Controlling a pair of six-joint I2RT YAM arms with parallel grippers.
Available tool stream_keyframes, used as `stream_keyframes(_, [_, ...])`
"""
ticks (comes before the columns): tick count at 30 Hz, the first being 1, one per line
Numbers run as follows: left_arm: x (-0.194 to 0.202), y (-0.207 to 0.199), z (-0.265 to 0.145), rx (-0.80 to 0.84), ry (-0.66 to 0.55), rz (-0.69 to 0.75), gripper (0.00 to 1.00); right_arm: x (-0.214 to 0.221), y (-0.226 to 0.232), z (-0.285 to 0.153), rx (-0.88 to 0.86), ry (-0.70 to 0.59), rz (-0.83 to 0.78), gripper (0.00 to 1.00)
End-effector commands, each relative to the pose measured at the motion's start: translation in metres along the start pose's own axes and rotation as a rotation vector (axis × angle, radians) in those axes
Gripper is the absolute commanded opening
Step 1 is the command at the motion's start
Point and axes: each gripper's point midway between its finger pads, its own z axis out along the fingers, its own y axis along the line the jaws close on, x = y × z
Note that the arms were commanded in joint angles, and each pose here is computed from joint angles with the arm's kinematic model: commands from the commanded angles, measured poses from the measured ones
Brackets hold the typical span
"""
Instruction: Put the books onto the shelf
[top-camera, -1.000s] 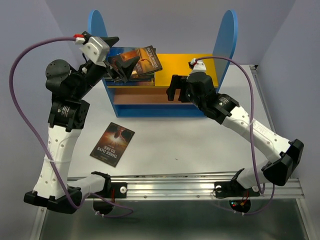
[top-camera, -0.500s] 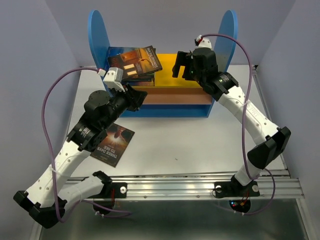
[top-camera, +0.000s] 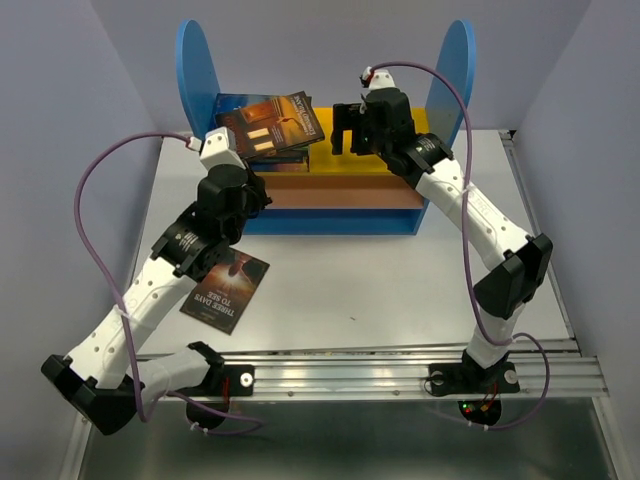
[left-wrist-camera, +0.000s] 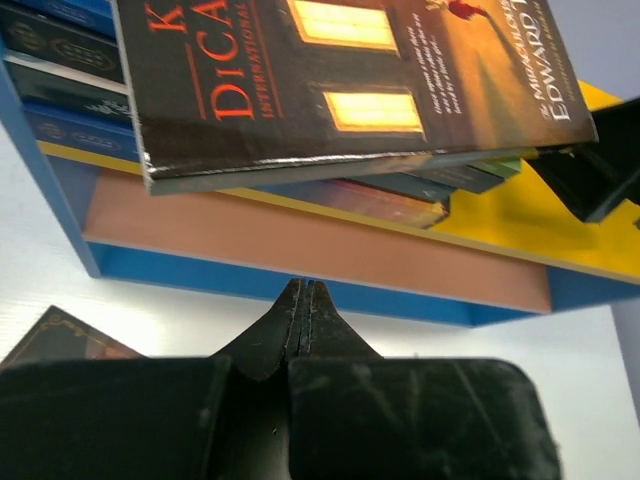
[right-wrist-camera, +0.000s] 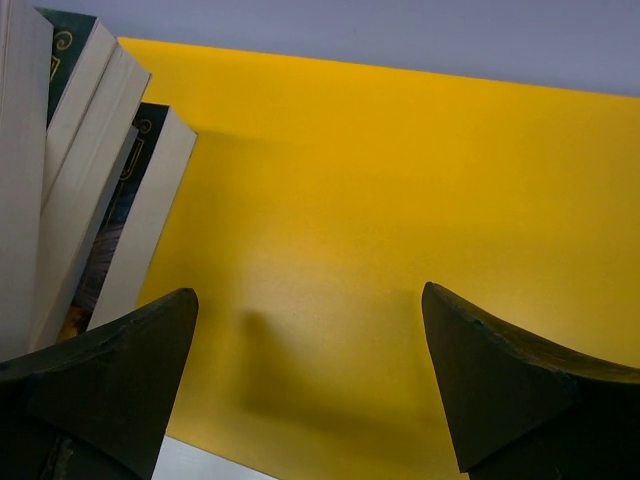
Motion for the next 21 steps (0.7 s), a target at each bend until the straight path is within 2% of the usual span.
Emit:
stream_keyframes(1, [-0.032, 0.008, -0.007, -0.080, -0.102, -0.034, 0.00, -0.044, 0.016, -0.012, -0.076, -0.128, -0.056, 1.00])
stream_keyframes(12, [-0.055, 0.028, 0.009, -0.193, -0.162, -0.005, 0.00, -0.055, 0.037, -0.014, -0.214, -0.192, -0.245, 1.00])
stream_keyframes(21, [-0.073, 0.040, 0.021, -0.221, -0.202, -0.018, 0.00, -0.061, 0.047, -0.025, -0.290, -0.236, -0.312, 1.00])
